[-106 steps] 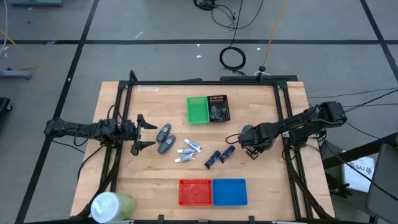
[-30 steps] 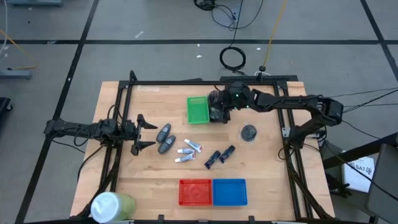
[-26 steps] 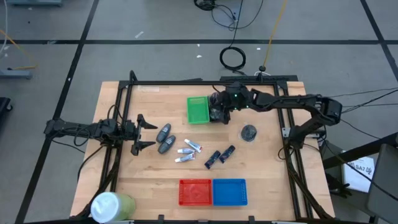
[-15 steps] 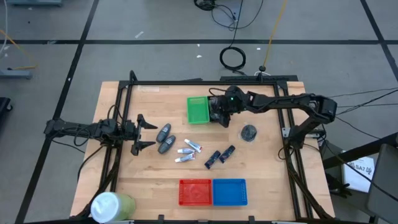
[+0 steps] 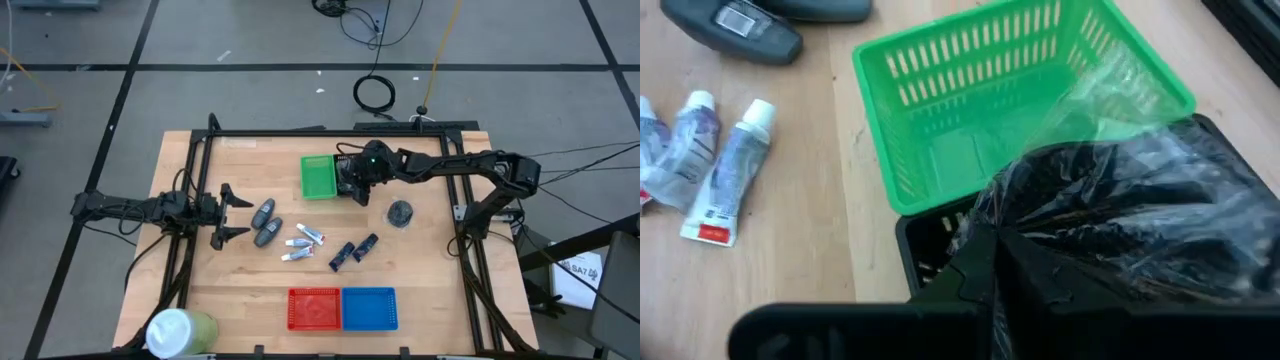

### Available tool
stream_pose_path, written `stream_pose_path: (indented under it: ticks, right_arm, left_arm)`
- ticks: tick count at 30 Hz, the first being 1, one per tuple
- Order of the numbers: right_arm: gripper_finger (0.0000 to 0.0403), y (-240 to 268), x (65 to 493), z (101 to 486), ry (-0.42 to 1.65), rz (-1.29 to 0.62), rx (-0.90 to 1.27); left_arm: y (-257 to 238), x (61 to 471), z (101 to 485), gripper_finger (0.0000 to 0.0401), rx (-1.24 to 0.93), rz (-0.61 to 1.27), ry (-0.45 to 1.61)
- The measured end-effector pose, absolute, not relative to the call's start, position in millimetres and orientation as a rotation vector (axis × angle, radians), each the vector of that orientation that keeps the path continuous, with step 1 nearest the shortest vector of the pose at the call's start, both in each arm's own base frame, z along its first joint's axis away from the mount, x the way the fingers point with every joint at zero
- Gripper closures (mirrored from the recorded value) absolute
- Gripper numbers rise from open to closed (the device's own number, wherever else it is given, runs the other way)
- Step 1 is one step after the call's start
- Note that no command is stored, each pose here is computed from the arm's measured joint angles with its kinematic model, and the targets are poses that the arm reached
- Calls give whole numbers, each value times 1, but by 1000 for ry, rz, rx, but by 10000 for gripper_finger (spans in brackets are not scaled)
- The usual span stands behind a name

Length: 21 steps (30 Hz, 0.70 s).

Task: Pick & Place Travel size toiletries
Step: Put the right hairbrush into the black bin, then put the hairbrush into the black bin

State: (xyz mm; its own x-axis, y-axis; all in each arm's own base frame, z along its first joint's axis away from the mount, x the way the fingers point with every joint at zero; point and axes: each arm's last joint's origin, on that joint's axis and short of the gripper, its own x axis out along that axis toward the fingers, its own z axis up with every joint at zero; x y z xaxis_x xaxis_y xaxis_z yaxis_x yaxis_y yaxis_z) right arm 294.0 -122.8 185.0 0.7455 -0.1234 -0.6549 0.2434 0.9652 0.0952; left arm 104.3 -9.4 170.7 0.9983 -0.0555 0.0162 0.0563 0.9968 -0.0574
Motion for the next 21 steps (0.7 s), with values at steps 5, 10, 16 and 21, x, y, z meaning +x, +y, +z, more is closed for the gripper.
stream_pose_path:
  ticks: [5,10,16,21]
  right_arm:
    - [371,-125,293,184,724,-297,147]
    - [334,-126,292,184,725,-310,142]
    - [290,-124,291,188,720,-306,142]
    - [267,-110,285,210,680,-274,121]
  left_arm:
    - [-9,104,171,64,-58,-56,-14]
    - [-9,104,171,64,-58,-56,-14]
    - [-9,104,171,64,-57,-56,-14]
    - [-9,104,171,64,-58,-56,-14]
